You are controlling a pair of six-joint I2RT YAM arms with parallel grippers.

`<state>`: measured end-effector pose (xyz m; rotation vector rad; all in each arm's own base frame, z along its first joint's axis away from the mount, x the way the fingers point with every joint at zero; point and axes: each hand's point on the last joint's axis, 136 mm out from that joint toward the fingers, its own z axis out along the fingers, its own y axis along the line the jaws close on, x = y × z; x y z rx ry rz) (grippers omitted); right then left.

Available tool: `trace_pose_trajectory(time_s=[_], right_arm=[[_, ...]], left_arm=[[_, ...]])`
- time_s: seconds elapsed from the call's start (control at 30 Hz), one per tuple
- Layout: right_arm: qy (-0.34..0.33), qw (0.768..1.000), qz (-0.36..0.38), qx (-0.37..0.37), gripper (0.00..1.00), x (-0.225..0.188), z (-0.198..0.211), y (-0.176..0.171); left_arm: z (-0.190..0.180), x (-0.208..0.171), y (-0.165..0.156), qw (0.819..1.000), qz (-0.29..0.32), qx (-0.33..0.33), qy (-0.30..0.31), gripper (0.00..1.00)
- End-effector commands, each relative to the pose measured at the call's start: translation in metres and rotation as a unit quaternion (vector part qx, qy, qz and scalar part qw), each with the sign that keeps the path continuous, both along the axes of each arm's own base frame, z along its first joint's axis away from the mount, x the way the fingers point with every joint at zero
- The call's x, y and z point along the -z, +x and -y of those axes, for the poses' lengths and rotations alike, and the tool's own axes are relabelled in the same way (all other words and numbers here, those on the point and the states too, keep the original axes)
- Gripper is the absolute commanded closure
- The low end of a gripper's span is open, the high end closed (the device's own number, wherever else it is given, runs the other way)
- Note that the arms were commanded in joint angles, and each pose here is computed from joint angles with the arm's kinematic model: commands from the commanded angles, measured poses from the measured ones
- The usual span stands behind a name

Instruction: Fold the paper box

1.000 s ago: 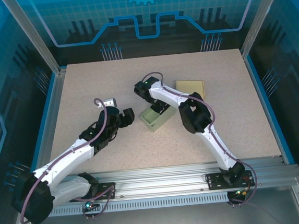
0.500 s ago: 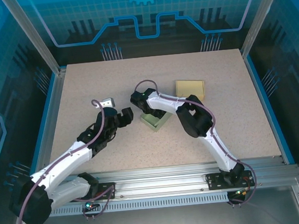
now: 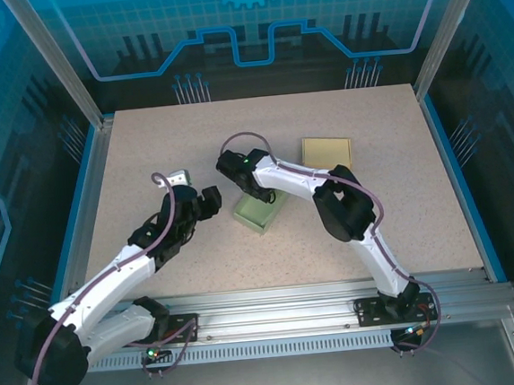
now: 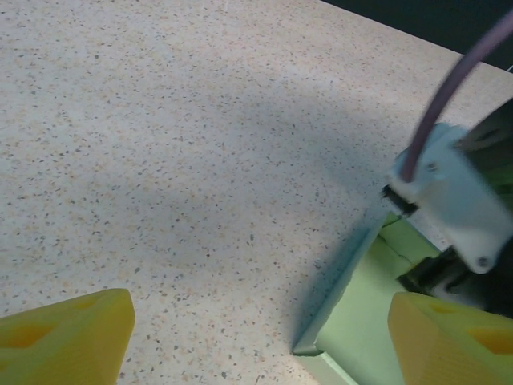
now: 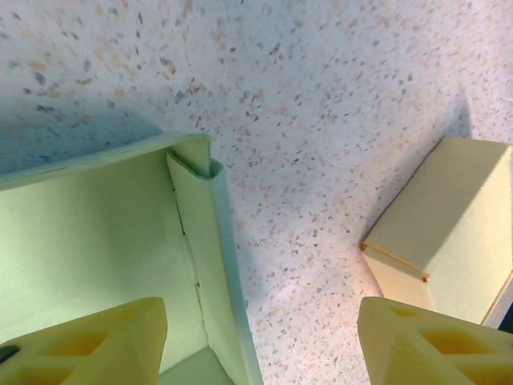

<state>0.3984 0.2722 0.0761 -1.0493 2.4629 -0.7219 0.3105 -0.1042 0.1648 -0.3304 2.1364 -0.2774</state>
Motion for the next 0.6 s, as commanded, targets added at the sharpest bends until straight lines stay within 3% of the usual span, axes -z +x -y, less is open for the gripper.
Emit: trace_pose_trajectory(time_s=[0.0,0.13,0.27,0.4,0.57], right_arm=[[0.035,0.999,0.023,-0.014,0.33,-0.040,-0.011,-0.005],[0.087,0.994,0.063,-0.013,0.32,-0.090,-0.015,-0.012],[0.171,0.979,0.110,0.007,0.23,-0.146,-0.007,-0.026],[0.244,0.957,0.154,0.030,0.00,-0.188,0.015,-0.046],[0.299,0.928,0.199,0.099,0.00,-0.216,0.064,-0.069]], left_arm=[[-0.009,0.011,-0.003,1.000,-0.020,-0.001,0.024,0.20],[-0.014,0.023,0.005,0.998,-0.046,0.000,0.039,0.25],[-0.013,0.038,0.021,0.995,-0.073,0.014,0.062,0.30],[-0.010,0.059,0.045,0.991,-0.107,0.028,0.080,0.39],[0.003,0.090,0.069,0.979,-0.160,0.058,0.109,0.55]])
